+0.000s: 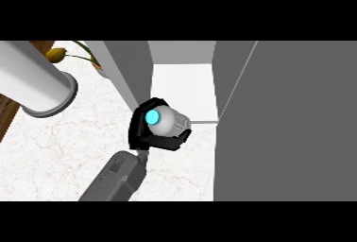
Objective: Pick up the bottled water, place it into the cabinet and close the cabinet
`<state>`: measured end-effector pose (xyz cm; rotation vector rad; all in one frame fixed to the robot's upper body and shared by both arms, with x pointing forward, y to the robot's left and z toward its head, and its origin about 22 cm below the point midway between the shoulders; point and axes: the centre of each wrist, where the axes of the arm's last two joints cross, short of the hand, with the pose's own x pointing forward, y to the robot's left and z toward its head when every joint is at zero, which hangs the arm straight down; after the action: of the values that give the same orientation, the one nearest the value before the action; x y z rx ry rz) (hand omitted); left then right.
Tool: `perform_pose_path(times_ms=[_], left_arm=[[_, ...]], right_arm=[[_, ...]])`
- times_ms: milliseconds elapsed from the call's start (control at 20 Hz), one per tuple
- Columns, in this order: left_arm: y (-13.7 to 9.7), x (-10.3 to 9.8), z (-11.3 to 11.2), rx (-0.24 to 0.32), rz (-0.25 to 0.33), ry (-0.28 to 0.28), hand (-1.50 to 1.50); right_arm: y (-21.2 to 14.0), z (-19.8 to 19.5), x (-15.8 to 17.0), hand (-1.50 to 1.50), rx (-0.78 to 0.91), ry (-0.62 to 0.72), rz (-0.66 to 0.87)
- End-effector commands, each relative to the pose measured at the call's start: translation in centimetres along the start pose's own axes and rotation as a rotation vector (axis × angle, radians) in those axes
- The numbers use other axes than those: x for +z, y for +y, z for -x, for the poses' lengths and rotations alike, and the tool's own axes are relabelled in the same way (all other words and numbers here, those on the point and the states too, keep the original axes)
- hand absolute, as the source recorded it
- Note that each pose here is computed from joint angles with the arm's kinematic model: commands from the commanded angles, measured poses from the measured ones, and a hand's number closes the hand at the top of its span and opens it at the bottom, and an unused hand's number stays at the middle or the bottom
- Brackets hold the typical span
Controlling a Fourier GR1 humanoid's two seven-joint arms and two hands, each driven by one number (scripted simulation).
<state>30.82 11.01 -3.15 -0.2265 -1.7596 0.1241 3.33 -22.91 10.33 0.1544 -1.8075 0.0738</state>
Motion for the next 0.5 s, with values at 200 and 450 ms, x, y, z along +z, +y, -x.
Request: perform_pose_path(times_ms=[200,450], left_arm=[[-4.8,-5.4,-3.7,-0.119,-0.006,0.012,1.50],[-5.2,-8.0,-3.6,-0.172,-0.106,0.046,1.50]], right_arm=[[-1.1,-0.3,-0.6,-1.50,-0.005,-0.014,0.022],[-1.5,-1.5,-0.7,-1.50,-0.005,-0.046,-0.006]])
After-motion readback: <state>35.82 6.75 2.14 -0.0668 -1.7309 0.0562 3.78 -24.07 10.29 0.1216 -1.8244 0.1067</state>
